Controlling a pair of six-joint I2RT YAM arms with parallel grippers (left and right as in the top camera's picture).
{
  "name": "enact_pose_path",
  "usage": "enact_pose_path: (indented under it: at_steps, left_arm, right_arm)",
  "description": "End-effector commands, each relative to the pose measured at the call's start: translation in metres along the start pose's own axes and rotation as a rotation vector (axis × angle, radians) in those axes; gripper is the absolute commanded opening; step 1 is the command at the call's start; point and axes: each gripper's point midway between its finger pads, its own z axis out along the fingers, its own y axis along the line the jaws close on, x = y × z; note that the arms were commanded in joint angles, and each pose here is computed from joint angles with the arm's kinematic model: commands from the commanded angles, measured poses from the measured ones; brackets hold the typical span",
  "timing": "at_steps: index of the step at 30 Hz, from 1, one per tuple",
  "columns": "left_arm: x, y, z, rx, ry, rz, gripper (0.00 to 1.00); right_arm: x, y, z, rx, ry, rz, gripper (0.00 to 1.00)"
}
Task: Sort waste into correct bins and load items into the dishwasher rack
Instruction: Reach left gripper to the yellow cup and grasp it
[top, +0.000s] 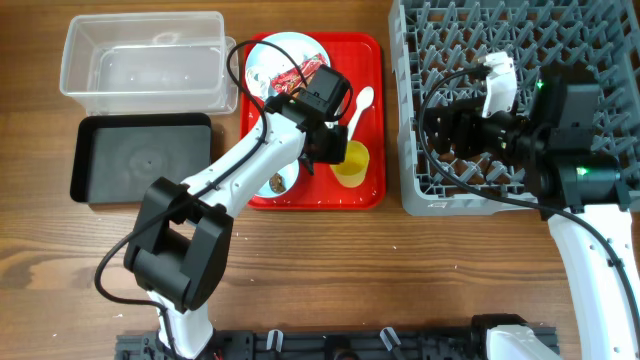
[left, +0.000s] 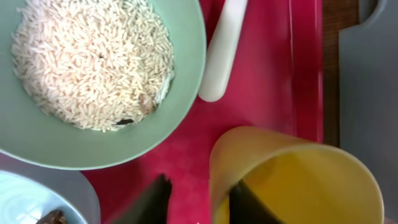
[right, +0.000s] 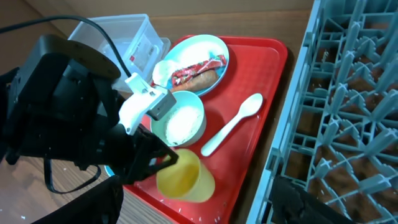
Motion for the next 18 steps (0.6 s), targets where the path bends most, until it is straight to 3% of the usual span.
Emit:
enact_pose_path:
  at_steps: [1, 3, 8, 13, 15, 18]
  left_arm:
    - [-0.003, 0.0, 0.007, -0.019, -0.001, -0.036, 0.15]
    - [-0.001, -0.001, 0.009, -0.021, 0.007, -0.031, 0.04]
    - [0.003, -0.013, 0.006, 0.059, 0.035, -0.037, 0.04]
    - [-0.006, -0.026, -0.03, 0.295, 0.053, -0.095, 0.04]
    - [-0.022, -0.02, -0.071, 0.484, 0.03, -0.149, 0.04]
    - [-0.033, -0.003, -0.101, 0.614, 0.016, -0.216, 0.04]
  right_arm:
    - [-0.006, -0.002, -0.001, 0.022, -0.01, 0.001, 0.77]
    - [-0.006, -0.002, -0.001, 0.022, -0.01, 0.002, 0.77]
    - [-0.003, -0.002, -0.001, 0.021, 0.002, 0.029, 0.76]
    - [0.001, 0.0, 0.003, -0.005, 0.022, 0.056, 0.76]
    - [0.003, 0.011, 0.01, -0.097, 0.04, 0.06, 0.78]
    - [0.002, 0.023, 0.017, -0.202, 0.047, 0.035, 0.83]
